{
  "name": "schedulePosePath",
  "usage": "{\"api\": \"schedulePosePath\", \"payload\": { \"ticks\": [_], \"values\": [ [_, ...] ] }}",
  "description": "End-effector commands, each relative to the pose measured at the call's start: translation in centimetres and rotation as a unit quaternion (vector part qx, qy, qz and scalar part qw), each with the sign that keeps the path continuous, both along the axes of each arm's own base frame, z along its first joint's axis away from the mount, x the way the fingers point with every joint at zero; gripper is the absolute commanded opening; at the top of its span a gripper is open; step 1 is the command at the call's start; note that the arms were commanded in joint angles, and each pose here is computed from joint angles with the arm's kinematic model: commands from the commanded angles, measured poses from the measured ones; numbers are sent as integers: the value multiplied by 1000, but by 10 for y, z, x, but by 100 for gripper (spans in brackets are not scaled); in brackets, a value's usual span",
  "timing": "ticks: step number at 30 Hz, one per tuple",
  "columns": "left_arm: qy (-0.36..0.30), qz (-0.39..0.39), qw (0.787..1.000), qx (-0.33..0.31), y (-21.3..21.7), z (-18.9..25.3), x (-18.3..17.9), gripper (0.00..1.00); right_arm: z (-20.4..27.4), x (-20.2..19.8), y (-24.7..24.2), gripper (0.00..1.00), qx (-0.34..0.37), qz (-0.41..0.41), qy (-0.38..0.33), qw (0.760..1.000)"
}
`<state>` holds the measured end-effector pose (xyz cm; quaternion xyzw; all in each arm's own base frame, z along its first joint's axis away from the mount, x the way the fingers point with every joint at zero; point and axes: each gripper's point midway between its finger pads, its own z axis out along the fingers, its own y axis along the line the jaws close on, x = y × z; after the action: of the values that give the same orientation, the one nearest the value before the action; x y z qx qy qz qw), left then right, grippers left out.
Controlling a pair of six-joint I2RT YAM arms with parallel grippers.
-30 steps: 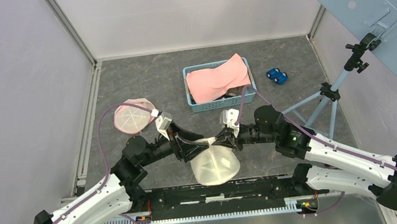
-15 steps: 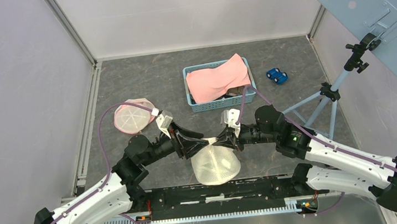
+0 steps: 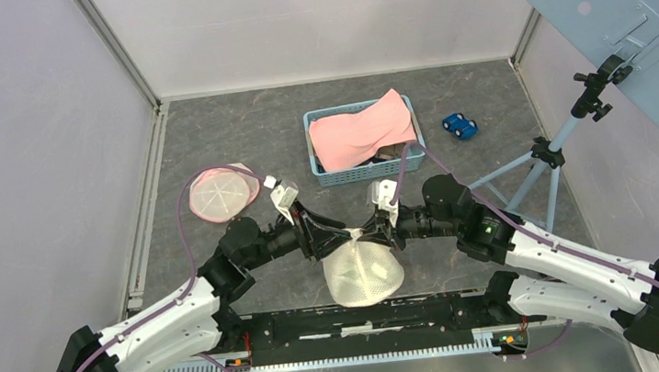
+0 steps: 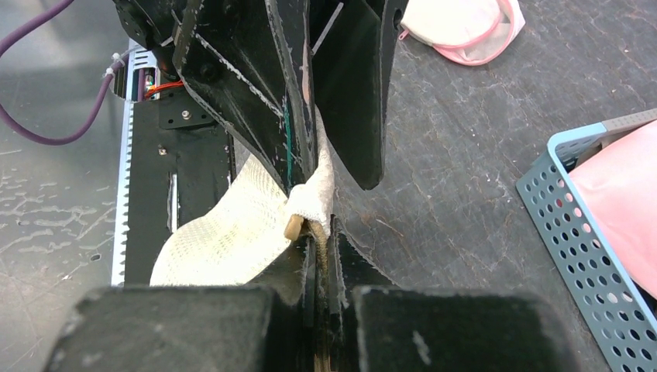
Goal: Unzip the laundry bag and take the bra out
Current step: Unzip the laundry bag at the center of the board.
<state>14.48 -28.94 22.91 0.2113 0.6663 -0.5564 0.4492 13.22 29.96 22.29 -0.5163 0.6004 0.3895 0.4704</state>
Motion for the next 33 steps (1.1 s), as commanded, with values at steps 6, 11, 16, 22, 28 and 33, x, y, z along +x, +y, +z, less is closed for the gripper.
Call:
{"api": "schedulePosePath", "payload": {
  "ticks": [6, 11, 16, 22, 28, 33],
  "values": [
    [-31, -22, 995, -92, -12, 54, -2, 52, 8, -20, 15, 0, 33, 56, 6, 998],
    [-44, -32, 993, -109, -11, 63, -7, 51, -5, -21, 15, 0, 23, 56, 13, 998],
    [-45, -65, 990, -113, -11, 67, -20, 43, -14, -16, 14, 0, 7, 42, 14, 999],
    [-54, -70, 989, -121, -6, 74, -27, 46, -19, -16, 16, 0, -2, 45, 18, 999],
    [-50, -70, 989, -120, -7, 74, -27, 47, -18, -16, 18, 0, -1, 50, 19, 999],
    [-50, -73, 987, -134, -7, 80, -28, 46, -23, -18, 17, 0, -5, 53, 23, 998]
  ]
}}
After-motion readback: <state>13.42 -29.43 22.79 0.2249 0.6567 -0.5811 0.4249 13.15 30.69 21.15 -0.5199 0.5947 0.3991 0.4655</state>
